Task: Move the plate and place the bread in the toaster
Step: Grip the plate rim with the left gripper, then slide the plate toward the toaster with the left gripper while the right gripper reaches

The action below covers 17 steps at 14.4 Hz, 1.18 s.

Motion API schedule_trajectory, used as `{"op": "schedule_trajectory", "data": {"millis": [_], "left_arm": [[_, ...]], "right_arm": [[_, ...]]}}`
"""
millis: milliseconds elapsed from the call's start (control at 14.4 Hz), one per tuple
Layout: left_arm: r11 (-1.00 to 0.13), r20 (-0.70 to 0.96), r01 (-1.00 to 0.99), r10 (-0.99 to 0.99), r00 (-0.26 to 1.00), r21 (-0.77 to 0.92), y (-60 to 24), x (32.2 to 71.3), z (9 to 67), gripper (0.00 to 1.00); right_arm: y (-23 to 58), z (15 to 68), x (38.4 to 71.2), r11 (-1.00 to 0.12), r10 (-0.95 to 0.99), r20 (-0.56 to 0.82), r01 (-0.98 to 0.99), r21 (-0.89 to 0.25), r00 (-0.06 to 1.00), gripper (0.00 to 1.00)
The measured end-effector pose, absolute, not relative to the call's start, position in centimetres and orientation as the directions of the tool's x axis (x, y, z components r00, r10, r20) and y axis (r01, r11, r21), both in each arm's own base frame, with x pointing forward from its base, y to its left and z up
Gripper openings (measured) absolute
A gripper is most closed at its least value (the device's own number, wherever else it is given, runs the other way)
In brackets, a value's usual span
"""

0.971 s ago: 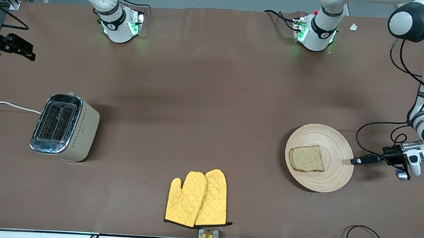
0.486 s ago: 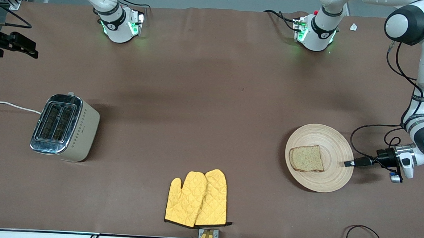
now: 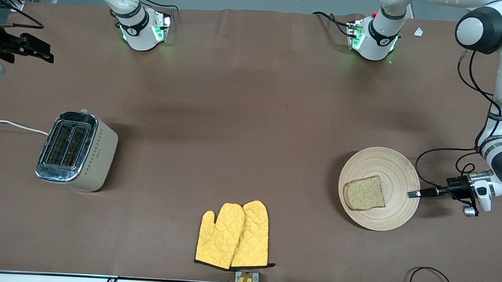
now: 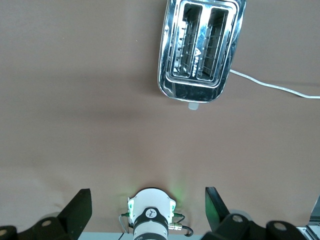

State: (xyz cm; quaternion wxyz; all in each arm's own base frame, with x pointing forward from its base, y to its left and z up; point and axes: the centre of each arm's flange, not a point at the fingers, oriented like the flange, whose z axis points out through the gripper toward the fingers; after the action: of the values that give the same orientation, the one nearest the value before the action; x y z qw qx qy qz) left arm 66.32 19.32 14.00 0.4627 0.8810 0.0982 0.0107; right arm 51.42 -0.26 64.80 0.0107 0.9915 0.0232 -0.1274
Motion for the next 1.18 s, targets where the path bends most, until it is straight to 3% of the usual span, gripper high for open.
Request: {"op": "schedule_trajectory", "data": {"millis": [347,763,1180], "left_arm": [[-0.556,-0.003,0.079,0.136,0.991,0.827,17.5,67.8,15.5,0.11],[-0.514,0.218,-0.218,-0.062,0.974,0.830,9.7,70.4,18.8,0.11],[-0.479,0.277,-0.300,-0.121,0.953,0.825,1.5,71.1,22.3,0.11]], "right_arm": [[-3.5,63.6,51.7,-0.997,-0.025,-0.282,-0.003,0.080,0.959,1.00],[-4.1,63.0,53.5,-0.996,-0.030,-0.214,-0.012,0.085,0.976,1.00],[-5.1,62.2,53.9,-0.999,-0.045,-0.202,-0.044,0.009,0.978,1.00]]}}
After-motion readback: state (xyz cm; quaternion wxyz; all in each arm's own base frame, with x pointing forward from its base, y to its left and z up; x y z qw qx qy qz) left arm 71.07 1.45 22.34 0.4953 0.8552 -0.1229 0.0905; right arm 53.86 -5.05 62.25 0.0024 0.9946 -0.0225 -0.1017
